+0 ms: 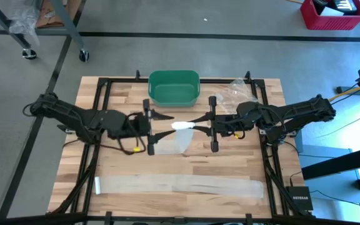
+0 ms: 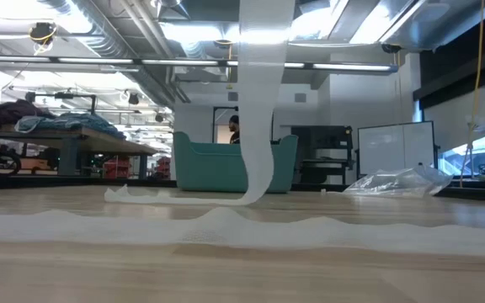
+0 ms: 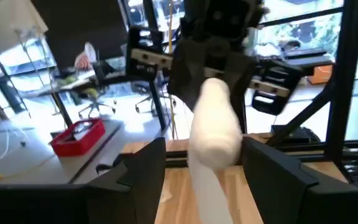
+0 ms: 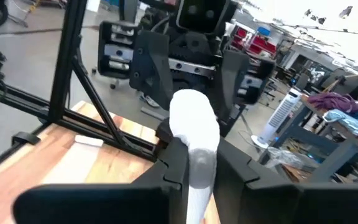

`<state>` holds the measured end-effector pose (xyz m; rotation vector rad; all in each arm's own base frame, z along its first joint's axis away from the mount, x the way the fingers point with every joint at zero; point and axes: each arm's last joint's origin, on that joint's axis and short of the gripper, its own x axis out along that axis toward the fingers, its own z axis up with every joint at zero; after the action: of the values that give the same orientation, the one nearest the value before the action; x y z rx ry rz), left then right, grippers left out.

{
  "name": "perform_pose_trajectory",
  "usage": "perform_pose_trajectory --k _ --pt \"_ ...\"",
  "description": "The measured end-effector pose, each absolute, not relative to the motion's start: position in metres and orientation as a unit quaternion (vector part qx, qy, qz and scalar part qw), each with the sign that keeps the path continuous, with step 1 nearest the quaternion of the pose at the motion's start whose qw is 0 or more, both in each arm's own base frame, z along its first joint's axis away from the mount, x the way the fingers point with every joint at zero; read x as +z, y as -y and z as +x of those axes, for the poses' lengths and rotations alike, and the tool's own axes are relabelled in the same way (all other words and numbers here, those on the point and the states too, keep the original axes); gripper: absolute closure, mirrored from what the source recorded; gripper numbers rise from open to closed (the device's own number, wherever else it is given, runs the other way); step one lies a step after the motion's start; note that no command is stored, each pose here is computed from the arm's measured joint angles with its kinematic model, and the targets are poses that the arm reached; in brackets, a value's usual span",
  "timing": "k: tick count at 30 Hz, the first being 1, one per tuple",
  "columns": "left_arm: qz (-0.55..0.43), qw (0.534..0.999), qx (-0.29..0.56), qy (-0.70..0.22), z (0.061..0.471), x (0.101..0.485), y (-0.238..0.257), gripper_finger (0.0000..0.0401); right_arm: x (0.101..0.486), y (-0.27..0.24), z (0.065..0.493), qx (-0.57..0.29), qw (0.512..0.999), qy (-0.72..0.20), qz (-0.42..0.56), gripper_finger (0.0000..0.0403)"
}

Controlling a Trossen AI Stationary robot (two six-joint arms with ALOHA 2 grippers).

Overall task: Roll bandage
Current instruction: Roll the top white bandage

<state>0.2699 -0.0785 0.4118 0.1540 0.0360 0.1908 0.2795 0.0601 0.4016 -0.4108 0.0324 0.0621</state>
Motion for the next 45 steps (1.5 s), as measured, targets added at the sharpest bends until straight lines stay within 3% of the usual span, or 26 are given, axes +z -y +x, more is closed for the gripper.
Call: perform_pose_trajectory --k 5,26,30,38,41,45 --pt "0.026 0.999 0.043 -0.002 0.274 0.413 0.076 0.0203 0.397 -0.059 0.282 0.016 0.976 -0.035 -0.217 0.0351" --pt "0.011 0.998 0.062 -0.022 0.283 0.405 0.07 0.0205 0.396 -0.059 0.283 0.001 0.975 -0.037 -0.22 0.035" --pt "0.016 0.998 0.063 -0.024 0.283 0.404 0.069 0.0234 0.395 -0.059 0.284 0.001 0.975 -0.039 -0.22 0.035" --pt "0.058 0.996 0.065 -0.03 0.285 0.403 0.068 0.0341 0.396 -0.059 0.284 0.0 0.98 -0.038 -0.196 0.0345" --pt "0.084 0.994 0.064 -0.031 0.285 0.403 0.069 0.0367 0.396 -0.059 0.284 -0.001 0.985 -0.036 -0.17 0.0329" --pt "0.12 0.991 0.06 -0.029 0.284 0.404 0.071 0.037 0.4 -0.063 0.279 0.01 0.99 -0.03 -0.139 0.0287"
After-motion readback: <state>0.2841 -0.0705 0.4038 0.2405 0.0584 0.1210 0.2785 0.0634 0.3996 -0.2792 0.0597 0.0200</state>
